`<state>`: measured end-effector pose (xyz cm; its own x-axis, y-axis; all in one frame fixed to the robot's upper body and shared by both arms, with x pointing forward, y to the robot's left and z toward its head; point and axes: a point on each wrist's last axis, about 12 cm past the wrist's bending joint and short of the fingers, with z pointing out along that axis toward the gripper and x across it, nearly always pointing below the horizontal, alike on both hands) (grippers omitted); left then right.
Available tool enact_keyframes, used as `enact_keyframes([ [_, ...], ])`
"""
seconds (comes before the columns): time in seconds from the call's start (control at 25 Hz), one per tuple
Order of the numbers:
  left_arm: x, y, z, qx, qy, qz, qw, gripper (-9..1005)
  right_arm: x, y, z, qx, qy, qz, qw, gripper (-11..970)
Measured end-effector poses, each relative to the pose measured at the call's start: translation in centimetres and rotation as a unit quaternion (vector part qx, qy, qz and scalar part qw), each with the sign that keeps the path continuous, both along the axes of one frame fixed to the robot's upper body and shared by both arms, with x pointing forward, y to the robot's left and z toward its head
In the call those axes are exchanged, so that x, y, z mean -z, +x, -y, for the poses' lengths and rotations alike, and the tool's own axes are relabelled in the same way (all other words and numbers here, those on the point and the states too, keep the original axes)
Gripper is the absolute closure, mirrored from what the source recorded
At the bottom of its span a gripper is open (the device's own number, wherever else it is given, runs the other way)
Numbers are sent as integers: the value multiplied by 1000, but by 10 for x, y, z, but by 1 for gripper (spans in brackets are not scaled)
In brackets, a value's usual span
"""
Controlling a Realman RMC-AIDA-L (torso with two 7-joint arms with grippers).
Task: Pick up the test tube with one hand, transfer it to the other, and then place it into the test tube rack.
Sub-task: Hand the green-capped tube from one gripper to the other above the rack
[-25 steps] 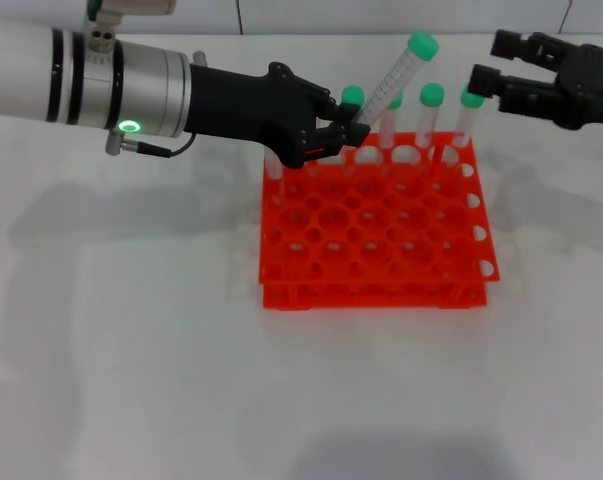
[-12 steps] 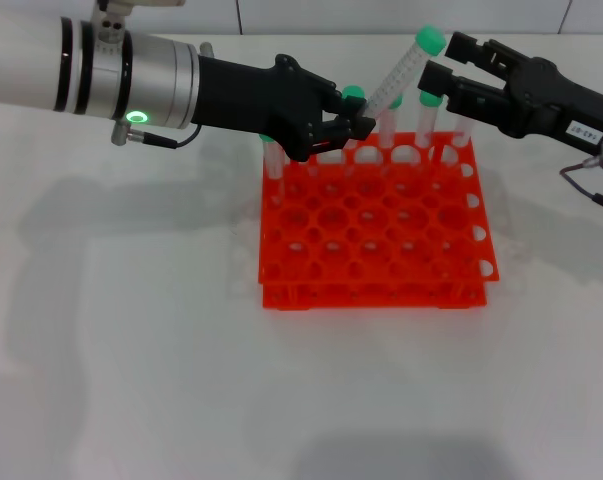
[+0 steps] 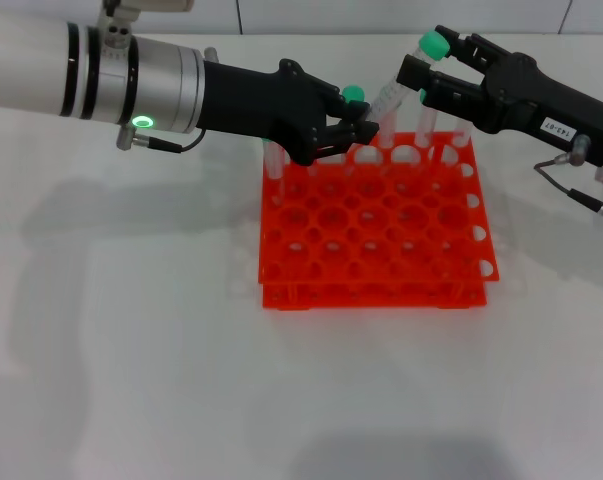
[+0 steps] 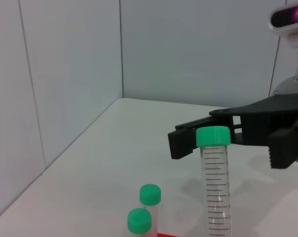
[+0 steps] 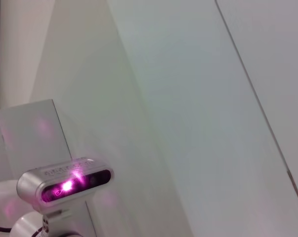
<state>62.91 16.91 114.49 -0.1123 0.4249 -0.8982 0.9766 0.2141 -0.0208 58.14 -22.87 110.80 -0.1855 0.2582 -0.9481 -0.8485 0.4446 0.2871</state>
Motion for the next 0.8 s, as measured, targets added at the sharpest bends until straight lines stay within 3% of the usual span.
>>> enact_keyframes([
  [0.8, 5, -2, 4, 1, 8, -2, 1000, 736, 1, 1, 0, 15, 9, 7, 1000, 138],
])
